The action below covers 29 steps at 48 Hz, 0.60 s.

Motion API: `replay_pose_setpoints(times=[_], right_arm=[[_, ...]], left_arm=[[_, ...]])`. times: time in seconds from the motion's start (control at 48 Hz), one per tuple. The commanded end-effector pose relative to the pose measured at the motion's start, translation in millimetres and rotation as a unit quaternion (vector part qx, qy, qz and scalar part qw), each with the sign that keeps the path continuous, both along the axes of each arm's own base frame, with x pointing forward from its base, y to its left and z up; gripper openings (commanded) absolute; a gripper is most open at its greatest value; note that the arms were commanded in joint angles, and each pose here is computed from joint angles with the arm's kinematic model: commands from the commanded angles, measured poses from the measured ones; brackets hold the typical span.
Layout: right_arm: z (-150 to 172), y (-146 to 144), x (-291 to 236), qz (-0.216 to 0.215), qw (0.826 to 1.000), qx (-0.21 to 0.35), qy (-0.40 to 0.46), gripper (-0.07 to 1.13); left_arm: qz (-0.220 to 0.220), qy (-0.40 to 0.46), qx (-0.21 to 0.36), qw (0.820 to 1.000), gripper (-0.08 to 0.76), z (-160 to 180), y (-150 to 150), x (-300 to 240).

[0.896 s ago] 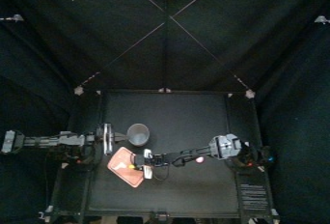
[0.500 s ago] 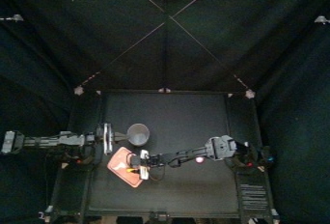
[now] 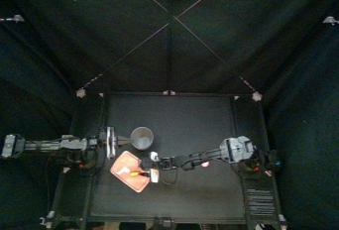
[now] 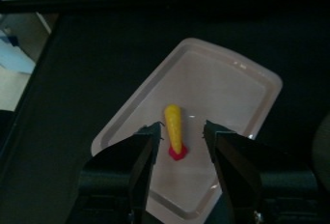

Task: Pick the shrimp then place it on the pink plate
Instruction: Drop shrimp on the pink plate and return to neutral

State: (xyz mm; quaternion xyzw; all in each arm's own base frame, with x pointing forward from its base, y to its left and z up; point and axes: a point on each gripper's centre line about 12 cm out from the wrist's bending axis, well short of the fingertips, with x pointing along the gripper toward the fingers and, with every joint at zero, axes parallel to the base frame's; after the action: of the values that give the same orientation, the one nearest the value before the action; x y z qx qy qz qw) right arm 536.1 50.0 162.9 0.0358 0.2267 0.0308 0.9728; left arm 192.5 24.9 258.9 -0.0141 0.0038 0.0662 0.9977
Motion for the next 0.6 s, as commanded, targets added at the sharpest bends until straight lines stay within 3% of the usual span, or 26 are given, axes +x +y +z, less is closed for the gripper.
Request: replay_pose_setpoints(times=[0.021, 0.604], right_arm=[[43.0, -4.1, -24.0, -0.007, 0.996, 0.006, -0.088, 0.8], [70.5, -35.4, -142.2, -0.058, 0.973, 0.015, -0.223, 0.8]], left_arm=[[0.002, -0.008, 0.001, 1.0, 0.017, 5.5, 0.8, 1.5], [0.001, -0.004, 0.003, 1.0, 0.017, 2.6, 0.6, 0.7]])
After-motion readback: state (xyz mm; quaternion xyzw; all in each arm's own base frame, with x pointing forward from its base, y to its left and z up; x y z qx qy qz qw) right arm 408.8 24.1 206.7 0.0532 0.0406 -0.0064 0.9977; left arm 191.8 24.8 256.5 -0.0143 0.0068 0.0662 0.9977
